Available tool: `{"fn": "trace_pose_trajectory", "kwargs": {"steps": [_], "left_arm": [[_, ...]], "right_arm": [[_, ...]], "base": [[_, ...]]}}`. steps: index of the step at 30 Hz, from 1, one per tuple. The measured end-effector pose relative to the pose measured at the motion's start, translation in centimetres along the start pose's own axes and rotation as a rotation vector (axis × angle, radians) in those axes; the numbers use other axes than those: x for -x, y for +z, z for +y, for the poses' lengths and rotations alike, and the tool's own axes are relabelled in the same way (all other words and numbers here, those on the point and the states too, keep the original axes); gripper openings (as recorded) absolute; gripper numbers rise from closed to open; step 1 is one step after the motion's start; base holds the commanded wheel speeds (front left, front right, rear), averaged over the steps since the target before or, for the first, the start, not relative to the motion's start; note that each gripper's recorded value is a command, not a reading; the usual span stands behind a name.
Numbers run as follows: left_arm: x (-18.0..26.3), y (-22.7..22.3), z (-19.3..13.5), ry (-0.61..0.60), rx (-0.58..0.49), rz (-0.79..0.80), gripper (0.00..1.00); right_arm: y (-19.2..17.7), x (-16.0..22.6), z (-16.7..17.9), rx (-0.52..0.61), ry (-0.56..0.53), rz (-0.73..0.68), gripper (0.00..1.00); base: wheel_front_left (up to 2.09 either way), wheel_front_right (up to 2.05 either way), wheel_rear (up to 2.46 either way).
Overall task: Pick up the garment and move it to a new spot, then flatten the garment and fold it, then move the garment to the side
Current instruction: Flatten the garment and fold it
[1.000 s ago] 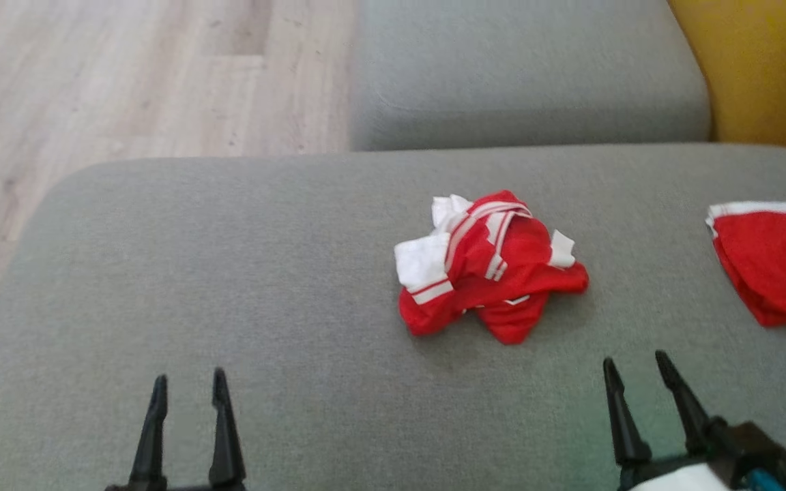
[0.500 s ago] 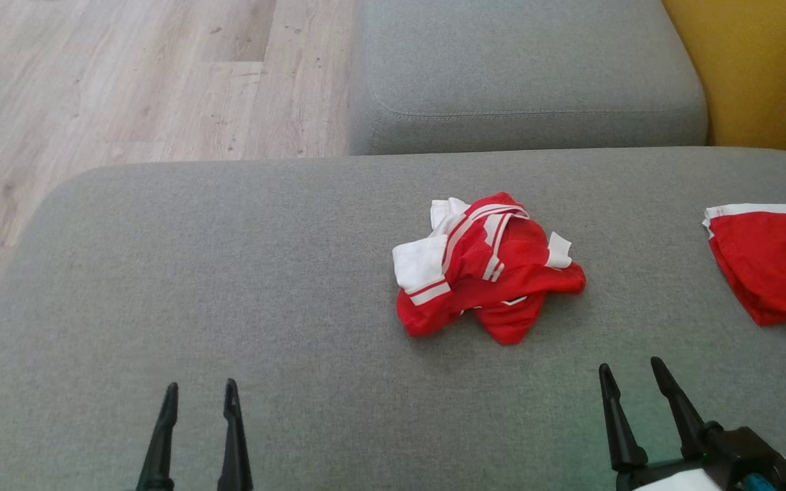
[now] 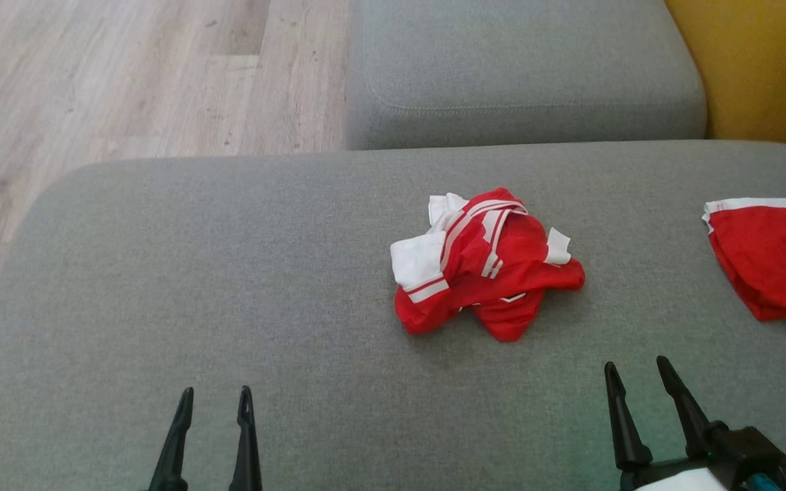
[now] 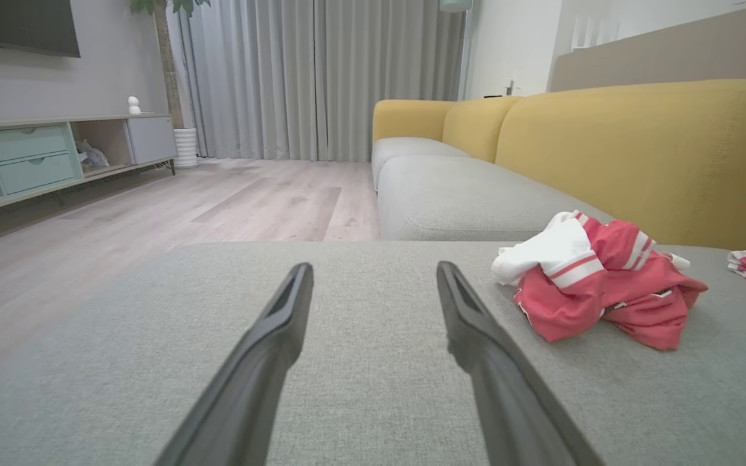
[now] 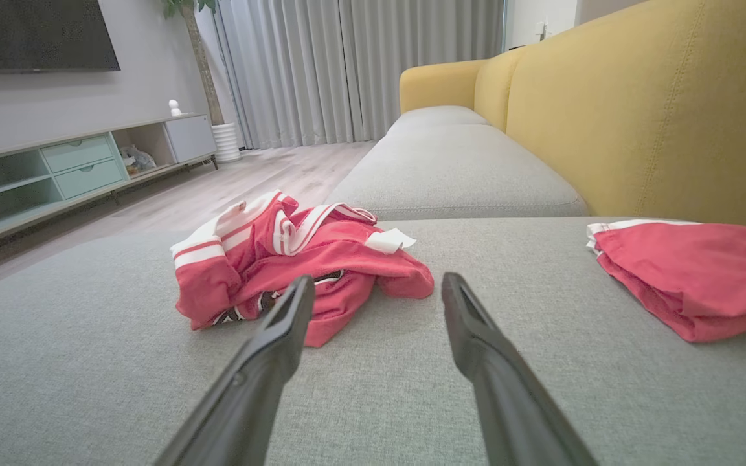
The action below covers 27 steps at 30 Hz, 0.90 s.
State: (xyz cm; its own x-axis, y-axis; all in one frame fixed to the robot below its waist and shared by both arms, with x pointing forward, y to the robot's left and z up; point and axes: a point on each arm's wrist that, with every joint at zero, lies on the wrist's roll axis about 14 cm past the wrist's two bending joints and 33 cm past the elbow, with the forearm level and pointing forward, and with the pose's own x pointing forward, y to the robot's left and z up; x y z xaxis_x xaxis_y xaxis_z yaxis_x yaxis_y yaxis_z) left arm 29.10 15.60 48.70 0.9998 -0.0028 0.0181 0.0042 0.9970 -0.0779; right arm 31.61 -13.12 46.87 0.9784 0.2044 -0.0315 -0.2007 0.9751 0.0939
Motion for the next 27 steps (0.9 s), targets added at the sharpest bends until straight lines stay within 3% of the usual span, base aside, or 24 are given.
{"fn": "trace_pose_trajectory", "kwargs": {"steps": [5, 9, 16, 19, 24, 25, 27], "left_arm": [[-1.4, -0.7, -1.7, -0.08, -0.011, 0.024, 1.0], [-4.9, 0.0, -4.4, -0.198, -0.056, -0.004, 1.0], [-13.1, 1.0, -12.1, -0.477, -0.131, 0.029, 1.0], [-15.6, -0.8, -14.5, -0.548, -0.14, 0.142, 1.0], [-15.8, -8.7, -15.5, -0.577, -0.162, 0.47, 1.0], [-15.4, -10.0, -16.7, -0.611, -0.121, 0.515, 0.0], [-15.2, -9.9, -18.6, -0.668, -0.053, 0.509, 0.0]], "right_arm": [[-0.6, -0.2, -0.1, -0.007, -0.002, 0.02, 1.0], [-1.1, -0.5, 0.0, -0.012, -0.001, 0.04, 1.0], [-1.2, -2.7, -1.4, -0.006, -0.03, 0.045, 1.0], [-1.3, -3.4, -2.5, 0.003, -0.054, 0.051, 1.0], [-1.8, -3.7, -4.5, 0.01, -0.11, 0.07, 1.0], [-1.9, -3.4, -5.2, 0.014, -0.136, 0.075, 1.0], [-2.0, -2.9, -5.9, 0.017, -0.162, 0.082, 1.0]], "base": [[0.0, 0.0, 0.0], [0.0, 0.0, 0.0], [0.0, 0.0, 0.0], [0.0, 0.0, 0.0], [0.0, 0.0, 0.0], [0.0, 0.0, 0.0], [0.0, 0.0, 0.0]]}}
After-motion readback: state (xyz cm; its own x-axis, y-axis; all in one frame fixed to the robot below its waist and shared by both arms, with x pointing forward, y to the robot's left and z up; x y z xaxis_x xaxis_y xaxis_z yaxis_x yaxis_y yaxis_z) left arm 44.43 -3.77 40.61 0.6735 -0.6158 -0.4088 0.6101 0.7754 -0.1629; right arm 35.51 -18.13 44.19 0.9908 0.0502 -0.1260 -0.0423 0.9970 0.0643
